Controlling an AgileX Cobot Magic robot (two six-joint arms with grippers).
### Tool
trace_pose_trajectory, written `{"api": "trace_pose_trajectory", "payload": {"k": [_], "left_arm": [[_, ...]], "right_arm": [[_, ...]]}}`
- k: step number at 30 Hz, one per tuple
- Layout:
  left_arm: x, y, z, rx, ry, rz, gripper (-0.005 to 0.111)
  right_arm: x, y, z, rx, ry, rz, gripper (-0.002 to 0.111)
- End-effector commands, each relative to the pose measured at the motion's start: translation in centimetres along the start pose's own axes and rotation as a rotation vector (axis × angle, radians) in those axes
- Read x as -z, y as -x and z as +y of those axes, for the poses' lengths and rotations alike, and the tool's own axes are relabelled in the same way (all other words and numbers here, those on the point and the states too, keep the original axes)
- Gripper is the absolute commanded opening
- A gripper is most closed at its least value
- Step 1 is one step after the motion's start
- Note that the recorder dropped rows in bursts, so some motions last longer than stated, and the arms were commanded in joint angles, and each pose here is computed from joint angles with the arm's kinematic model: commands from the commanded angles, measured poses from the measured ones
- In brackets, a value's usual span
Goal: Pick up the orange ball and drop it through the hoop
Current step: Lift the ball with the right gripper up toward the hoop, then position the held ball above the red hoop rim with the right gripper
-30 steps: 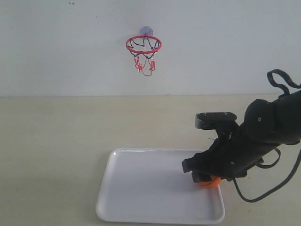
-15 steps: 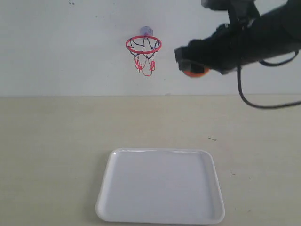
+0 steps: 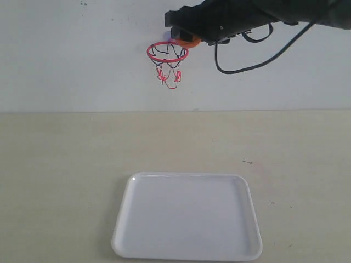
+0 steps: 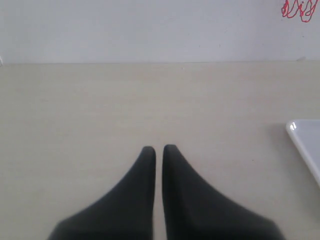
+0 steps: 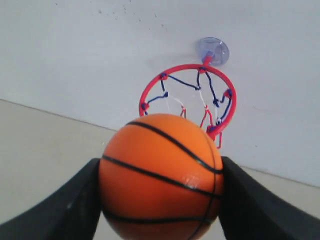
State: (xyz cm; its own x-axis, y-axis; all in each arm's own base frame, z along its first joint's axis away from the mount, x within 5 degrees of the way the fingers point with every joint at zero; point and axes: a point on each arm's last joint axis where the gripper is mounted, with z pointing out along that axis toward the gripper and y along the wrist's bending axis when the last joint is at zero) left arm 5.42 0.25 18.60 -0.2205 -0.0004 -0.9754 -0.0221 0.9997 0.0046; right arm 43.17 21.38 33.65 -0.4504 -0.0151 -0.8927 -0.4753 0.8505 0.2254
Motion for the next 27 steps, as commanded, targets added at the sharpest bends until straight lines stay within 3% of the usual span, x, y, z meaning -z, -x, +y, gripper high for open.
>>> {"api": "trace_pose_trajectory", "payload": {"k": [1, 27], "left_arm": [[0.0, -0.1, -0.1, 0.007, -0.011, 0.001, 0.004], [0.0, -0.1, -0.1, 0.007, -0.011, 0.001, 0.004]], "right_arm": [[-2.1, 0.6, -0.2, 0.003, 0.013, -0.029, 0.0], [-6.4, 1.2, -1.4, 0.005, -0.02, -0.196, 0.0]]}}
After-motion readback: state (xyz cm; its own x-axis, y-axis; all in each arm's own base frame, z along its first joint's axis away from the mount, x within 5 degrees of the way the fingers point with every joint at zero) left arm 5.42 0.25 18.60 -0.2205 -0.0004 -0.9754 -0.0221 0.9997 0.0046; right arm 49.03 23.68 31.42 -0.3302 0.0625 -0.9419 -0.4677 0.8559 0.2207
